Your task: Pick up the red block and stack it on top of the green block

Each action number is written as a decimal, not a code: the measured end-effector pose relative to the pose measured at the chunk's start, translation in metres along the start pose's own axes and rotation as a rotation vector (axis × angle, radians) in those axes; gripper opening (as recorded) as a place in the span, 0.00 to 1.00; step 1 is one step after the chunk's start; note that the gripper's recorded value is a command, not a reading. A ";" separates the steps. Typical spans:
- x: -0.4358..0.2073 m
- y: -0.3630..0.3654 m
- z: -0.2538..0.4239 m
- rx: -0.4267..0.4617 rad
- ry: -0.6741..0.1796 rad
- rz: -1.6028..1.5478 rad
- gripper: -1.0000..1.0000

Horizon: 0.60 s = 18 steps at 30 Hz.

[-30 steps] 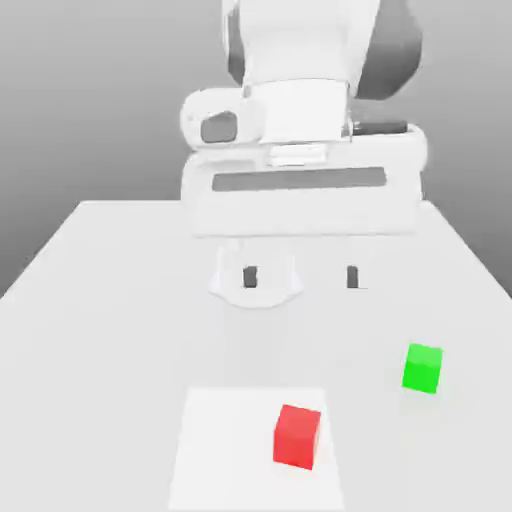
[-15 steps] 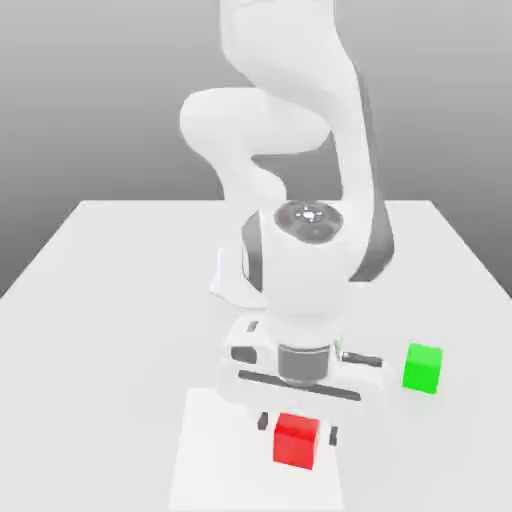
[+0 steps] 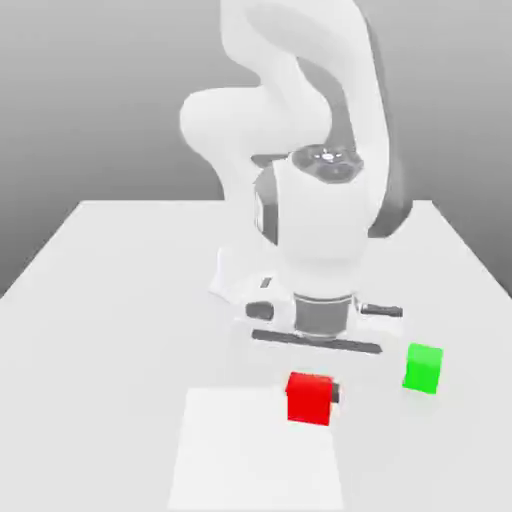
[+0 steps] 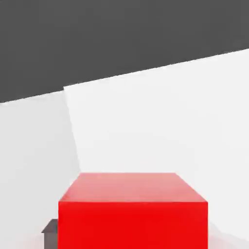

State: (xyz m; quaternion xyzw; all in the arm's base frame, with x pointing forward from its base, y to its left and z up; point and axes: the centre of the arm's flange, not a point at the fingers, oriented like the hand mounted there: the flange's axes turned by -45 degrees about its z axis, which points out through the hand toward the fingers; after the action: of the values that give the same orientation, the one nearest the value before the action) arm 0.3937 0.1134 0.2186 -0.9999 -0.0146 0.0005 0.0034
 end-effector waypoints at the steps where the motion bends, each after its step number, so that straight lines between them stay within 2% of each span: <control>1: -0.006 -0.013 -0.002 0.001 0.000 -0.077 0.00; 13: -0.107 -0.133 -0.025 -0.003 -0.004 -0.983 0.00; 18: -0.120 -0.145 0.008 -0.009 -0.004 -1.090 0.00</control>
State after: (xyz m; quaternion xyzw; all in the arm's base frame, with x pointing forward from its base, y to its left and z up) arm 0.2698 0.2545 0.2118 -0.8475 -0.5308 0.0002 -0.0011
